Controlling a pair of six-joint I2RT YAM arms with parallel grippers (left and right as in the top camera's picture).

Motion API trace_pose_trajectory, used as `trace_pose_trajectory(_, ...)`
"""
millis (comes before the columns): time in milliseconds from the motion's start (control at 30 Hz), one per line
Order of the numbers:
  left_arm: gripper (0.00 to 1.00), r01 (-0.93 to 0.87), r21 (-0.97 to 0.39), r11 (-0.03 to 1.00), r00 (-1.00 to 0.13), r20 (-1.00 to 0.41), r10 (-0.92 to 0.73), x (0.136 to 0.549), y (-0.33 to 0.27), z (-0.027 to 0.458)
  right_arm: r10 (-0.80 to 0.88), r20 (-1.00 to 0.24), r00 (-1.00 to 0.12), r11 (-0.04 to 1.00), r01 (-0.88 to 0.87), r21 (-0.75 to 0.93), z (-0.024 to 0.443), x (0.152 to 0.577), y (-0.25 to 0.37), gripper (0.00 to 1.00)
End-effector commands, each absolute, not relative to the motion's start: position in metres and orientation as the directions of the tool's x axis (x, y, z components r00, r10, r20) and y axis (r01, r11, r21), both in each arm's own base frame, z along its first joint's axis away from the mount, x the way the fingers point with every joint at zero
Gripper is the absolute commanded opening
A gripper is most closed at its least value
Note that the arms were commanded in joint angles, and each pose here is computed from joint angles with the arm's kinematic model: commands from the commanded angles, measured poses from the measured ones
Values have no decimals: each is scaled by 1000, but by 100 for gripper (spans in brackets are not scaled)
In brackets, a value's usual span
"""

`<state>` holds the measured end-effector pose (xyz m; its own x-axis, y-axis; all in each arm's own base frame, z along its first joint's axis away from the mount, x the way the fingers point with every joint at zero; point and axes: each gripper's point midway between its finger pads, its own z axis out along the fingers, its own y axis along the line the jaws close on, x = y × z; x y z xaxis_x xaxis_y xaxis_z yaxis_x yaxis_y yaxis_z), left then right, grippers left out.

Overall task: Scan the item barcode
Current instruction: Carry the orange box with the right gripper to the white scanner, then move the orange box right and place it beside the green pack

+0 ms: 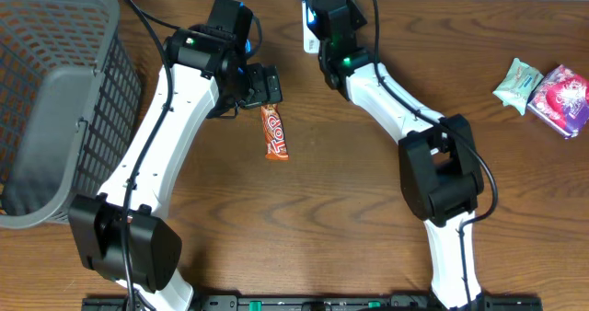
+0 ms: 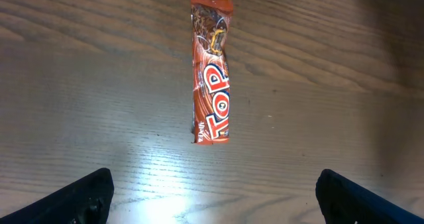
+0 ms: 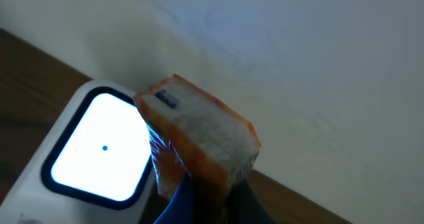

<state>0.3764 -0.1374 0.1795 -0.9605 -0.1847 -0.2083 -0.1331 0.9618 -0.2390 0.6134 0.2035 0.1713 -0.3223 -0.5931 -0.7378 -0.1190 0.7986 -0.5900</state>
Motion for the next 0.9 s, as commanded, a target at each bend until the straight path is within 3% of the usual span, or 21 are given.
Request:
trace_pose_trajectory(0, 98, -125, -218, 968, -964, -203, -170, 376, -134, 174, -532, -782, -324, 842, -112, -527, 168, 614, 212, 1)
trace_pose_trajectory(200, 98, -125, -218, 968, -964, -203, -170, 376, -134, 174, -503, -802, -321, 862, -122, -492, 167, 616, 213, 1)
trace_pose_trajectory(467, 98, -125, -218, 968, -964, -203, -170, 376, -134, 174, -283, -820, -498, 883, 199, -426, 175, 619, 114, 1)
trace_pose_trajectory(667, 98, -125, -218, 968, -964, -203, -170, 376, -134, 174, -139, -691, -709, 770, 361, -526, 166, 591, -13, 1)
trace_pose_trajectory(867, 98, -125, -218, 968, -964, -203, -170, 376, -134, 174, -3, -501, -865, 735, 338, -588, 130, 545, -112, 1)
